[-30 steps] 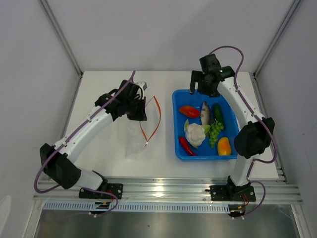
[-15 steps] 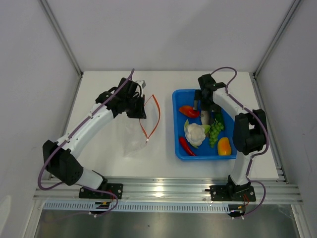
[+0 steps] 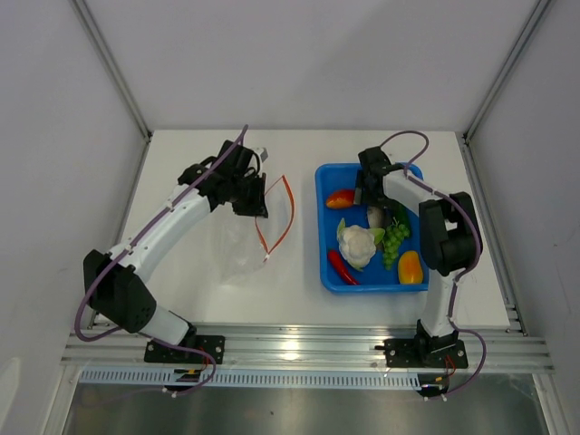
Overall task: Place the food in the zip-top bag and seal the zipper
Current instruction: Pick up the fake fish from the bin.
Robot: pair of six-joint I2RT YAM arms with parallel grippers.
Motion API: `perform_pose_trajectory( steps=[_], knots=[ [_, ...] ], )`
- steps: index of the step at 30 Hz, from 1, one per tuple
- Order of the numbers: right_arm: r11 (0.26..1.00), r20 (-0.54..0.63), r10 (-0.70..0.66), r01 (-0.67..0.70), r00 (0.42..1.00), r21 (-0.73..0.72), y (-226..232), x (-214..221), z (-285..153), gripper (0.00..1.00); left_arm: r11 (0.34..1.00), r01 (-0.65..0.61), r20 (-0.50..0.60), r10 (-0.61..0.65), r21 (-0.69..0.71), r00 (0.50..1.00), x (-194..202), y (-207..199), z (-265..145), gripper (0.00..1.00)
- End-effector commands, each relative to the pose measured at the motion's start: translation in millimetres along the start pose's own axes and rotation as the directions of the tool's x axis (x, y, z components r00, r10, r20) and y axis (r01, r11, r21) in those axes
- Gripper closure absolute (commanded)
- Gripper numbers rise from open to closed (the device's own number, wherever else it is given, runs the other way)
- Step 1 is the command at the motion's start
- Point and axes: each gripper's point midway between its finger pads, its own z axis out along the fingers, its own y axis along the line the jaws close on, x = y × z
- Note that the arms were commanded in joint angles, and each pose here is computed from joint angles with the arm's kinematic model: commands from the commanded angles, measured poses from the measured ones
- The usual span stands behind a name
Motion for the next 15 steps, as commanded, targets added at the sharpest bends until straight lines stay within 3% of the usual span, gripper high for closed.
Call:
perform_pose_trajectory(
  steps=[1,6,9,10,13,15],
  knots=[
    [0.999,0.027,0.028,-0.029,0.999,0.043,-5,-2,13,0.16,1.000,-0.020,0.050,0.019,0.016,0.999,-16,-1,-11,0.99],
    [0.998,-0.010,0.031,-0.030,0.999,0.056,-12,16,24,0.24,1.000,-0.012,0.050,0.011,0.018,0.999,-16,0,-11,0.99],
    [0.998,-0.021,0.037,-0.036,0.999,0.056,-13,22,26,0.47,1.000,-0.004,0.044,0.003,0.026,0.999,-14,-2,-10,0.99],
    [0.998,-0.022,0.036,-0.035,0.999,0.048,-12,22,26,0.63,1.000,0.001,0.042,-0.002,0.027,0.999,-14,-2,-10,1.00],
    [0.999,0.006,0.044,-0.044,0.999,0.024,-11,13,13,0.85,0.999,0.010,0.037,-0.012,0.036,0.999,-11,-3,-9,0.99],
    [0.999,0.023,0.052,-0.052,0.998,0.012,-11,6,4,0.86,0.999,0.015,0.031,-0.016,0.047,0.999,-9,-4,-8,0.99]
  ],
)
